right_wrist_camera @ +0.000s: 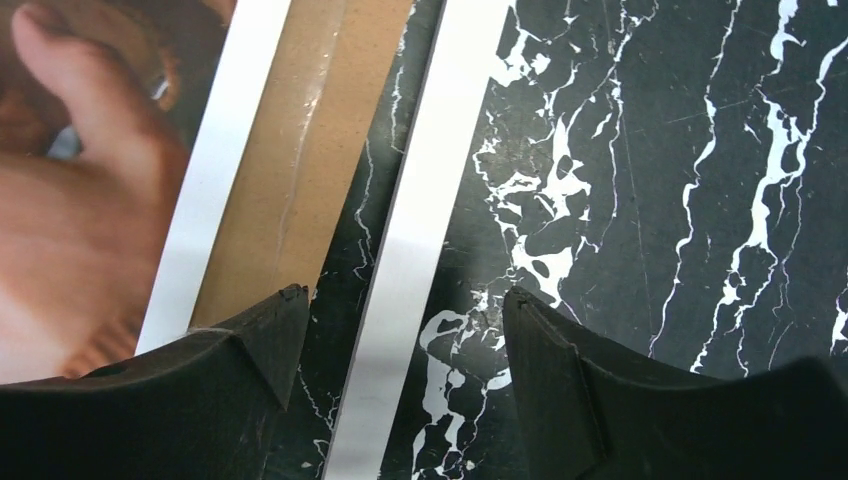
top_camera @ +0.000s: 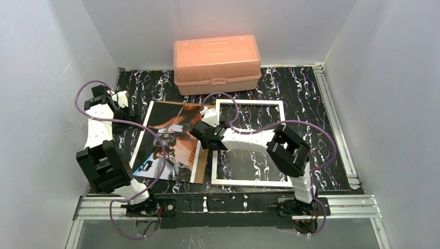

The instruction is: Put the photo into the frame

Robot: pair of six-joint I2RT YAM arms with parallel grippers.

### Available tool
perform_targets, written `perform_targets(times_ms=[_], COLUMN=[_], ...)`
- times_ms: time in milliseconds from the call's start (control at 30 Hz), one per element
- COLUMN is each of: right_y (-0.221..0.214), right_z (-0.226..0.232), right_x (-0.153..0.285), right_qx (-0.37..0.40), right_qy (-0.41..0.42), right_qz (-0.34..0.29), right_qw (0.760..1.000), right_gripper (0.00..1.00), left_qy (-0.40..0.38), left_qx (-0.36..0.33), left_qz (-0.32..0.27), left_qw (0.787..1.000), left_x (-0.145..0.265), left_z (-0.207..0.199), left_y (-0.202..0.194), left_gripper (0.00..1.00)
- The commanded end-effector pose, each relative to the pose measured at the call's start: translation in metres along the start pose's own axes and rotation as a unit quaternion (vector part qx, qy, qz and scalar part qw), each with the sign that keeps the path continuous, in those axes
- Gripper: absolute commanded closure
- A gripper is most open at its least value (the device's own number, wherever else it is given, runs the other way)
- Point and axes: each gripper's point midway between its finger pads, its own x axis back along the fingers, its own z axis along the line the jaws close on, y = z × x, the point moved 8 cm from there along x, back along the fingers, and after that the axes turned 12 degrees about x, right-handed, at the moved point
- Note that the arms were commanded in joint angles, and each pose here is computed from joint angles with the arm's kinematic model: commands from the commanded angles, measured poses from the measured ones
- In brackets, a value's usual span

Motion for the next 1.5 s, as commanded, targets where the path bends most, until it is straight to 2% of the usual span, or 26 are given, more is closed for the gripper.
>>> perform_targets(times_ms=[0, 300, 467, 600, 733, 900, 1167, 1300, 1467], right_y=[-0.007, -0.018, -0.025, -0.019, 0.005, 0.040, 0.093, 0.116, 0.149], right_z=[-0.007, 0.004, 0.006, 0.002, -0.005, -0.018, -0.048, -0.061, -0.077], right_x=[-0.008, -0.022, -0.027, -0.020, 0.007, 0.056, 0.153, 0.204, 0.267], right_qx=[-0.007, -0.013, -0.017, -0.026, -0.057, -0.113, -0.188, -0.232, -0.277], right_qy=[-0.039, -0.028, -0.029, -0.033, -0.017, 0.032, 0.139, 0.224, 0.323], right_qz=[0.009, 0.028, 0.040, 0.034, 0.004, -0.037, -0.117, -0.172, -0.249], right_qw=[0.999, 0.999, 0.999, 0.999, 0.998, 0.992, 0.965, 0.931, 0.870], right_gripper=[0.25, 0.52, 0.63, 0.81, 0.99, 0.99, 0.99, 0.99, 0.99], left_qy=[-0.020, -0.051, -0.072, -0.084, -0.107, -0.114, -0.157, -0.223, -0.280], left_qx=[-0.010, -0.008, -0.008, -0.011, -0.026, -0.060, -0.030, 0.002, 0.005], left_qz=[-0.008, -0.015, -0.017, -0.014, -0.019, -0.019, 0.010, 0.028, 0.045], left_qw=[1.000, 0.999, 0.997, 0.996, 0.994, 0.992, 0.987, 0.975, 0.959], left_x=[0.022, 0.048, 0.067, 0.078, 0.085, 0.089, 0.096, 0.096, 0.092], left_z=[-0.008, -0.021, -0.030, -0.038, -0.049, -0.063, -0.074, -0.088, -0.106], left_y=[-0.009, -0.014, -0.020, -0.025, -0.036, -0.054, -0.058, -0.062, -0.065], left_gripper=[0.01, 0.02, 0.02, 0.01, 0.02, 0.01, 0.02, 0.01, 0.01])
